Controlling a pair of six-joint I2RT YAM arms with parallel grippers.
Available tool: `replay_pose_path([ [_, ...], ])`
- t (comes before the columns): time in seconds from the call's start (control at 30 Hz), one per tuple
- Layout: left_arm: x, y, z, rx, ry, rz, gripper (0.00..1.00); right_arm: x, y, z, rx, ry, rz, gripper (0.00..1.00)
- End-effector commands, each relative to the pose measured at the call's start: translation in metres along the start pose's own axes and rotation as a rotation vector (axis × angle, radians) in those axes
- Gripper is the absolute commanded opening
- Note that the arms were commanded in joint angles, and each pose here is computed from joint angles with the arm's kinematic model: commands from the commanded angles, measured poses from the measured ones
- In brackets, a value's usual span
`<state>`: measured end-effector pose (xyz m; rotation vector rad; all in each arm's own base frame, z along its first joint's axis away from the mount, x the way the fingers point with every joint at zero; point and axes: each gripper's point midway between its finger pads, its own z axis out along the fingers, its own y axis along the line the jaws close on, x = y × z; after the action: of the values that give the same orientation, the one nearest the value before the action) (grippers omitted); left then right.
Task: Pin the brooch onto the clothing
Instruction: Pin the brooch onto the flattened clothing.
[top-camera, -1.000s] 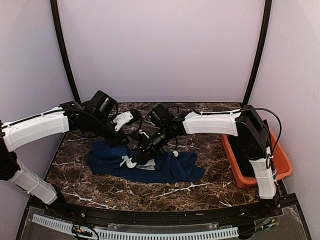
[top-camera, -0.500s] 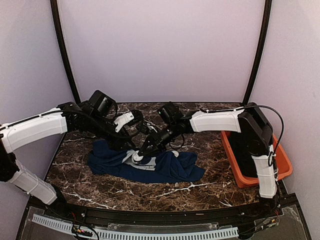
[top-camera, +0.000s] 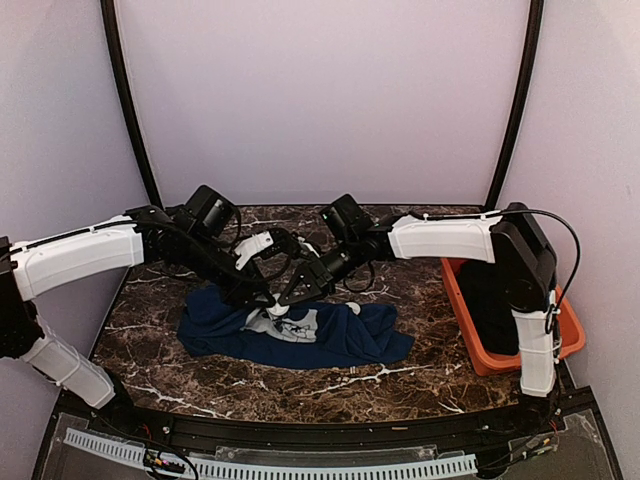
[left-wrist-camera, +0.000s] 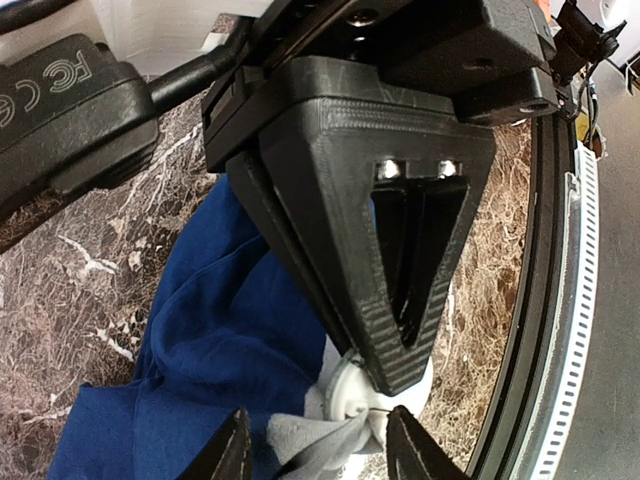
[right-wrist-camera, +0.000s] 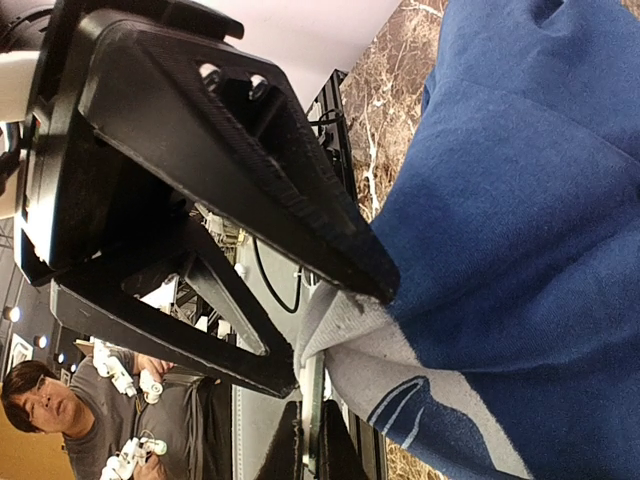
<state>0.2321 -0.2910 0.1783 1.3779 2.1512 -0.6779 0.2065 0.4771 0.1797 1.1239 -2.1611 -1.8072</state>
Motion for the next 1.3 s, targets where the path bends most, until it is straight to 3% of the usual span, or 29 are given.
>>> replay_pose_path([
  [0.0, 0.006, -0.001, 0.001, 0.02, 0.026, -0.004, 0.45, -0.002, 0.025, -0.007, -0.044, -0.006, -0.085, 0.0],
  [0.97, 0.004, -0.013, 0.004, 0.095, 0.016, -0.004, 0.41, -0.004, 0.024, -0.007, -0.075, 0.002, -0.06, 0.0],
  [1.27, 0.012, -0.006, 0.012, 0.078, 0.061, -0.024, 0.3, -0.005, 0.03, -0.009, -0.089, 0.004, -0.068, 0.0],
])
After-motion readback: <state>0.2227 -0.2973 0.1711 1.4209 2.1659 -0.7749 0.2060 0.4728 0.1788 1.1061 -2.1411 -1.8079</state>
